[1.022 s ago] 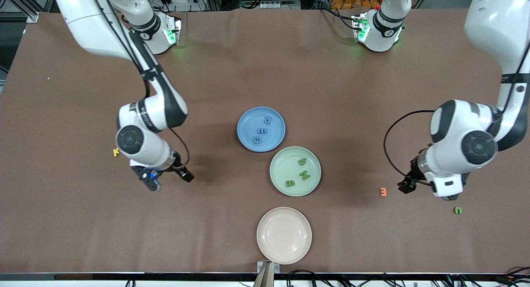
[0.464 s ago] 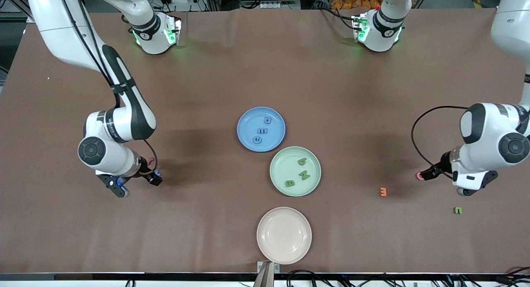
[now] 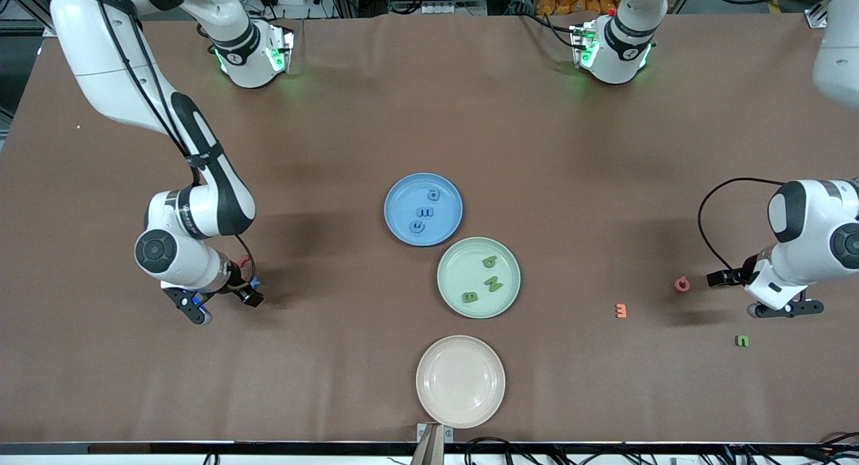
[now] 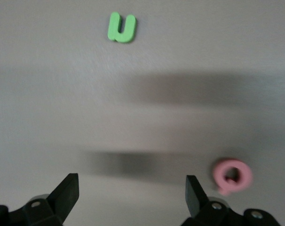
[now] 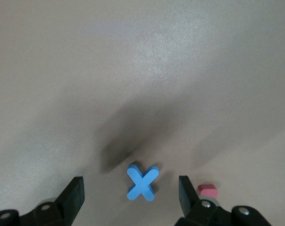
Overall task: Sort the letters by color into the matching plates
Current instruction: 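Grasp blue X with the right gripper while the left gripper grasps green u, then drop blue X on the blue plate while the left gripper lifts u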
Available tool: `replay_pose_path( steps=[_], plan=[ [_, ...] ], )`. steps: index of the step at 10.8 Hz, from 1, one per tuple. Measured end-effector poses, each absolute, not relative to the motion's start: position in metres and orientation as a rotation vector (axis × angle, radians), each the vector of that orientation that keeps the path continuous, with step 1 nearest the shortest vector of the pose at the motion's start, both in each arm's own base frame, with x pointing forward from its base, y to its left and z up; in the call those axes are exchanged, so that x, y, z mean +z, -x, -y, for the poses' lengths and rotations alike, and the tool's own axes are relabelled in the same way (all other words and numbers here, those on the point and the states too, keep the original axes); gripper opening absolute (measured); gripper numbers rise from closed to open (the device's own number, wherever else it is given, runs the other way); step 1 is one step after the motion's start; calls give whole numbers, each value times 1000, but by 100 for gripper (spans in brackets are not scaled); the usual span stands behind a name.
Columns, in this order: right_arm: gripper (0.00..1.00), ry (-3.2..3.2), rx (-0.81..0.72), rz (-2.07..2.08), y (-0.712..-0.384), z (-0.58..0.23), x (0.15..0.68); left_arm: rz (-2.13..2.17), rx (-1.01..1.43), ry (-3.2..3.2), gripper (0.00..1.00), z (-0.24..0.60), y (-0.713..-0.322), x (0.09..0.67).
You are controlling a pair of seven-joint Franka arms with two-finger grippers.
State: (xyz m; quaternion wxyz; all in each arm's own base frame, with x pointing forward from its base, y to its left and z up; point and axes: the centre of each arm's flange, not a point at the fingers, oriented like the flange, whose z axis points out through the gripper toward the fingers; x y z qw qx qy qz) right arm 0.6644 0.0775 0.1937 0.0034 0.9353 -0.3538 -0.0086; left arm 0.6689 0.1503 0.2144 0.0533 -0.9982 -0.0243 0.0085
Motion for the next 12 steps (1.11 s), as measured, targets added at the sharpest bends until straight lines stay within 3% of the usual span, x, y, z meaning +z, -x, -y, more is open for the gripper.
replay_pose_path(
  steps=[5, 7, 12],
  plan=[
    [66, -2932, -30, 1111, -663, -77, 182, -200, -95, 3009, 100, -202, -704, 177],
    [38, -2930, -34, 1111, -663, -77, 180, -238, -182, 2972, 100, -205, -729, 161],
    [31, -2931, -34, 1111, -663, -77, 179, -159, -390, 3013, 100, -190, -762, 173]
  ],
)
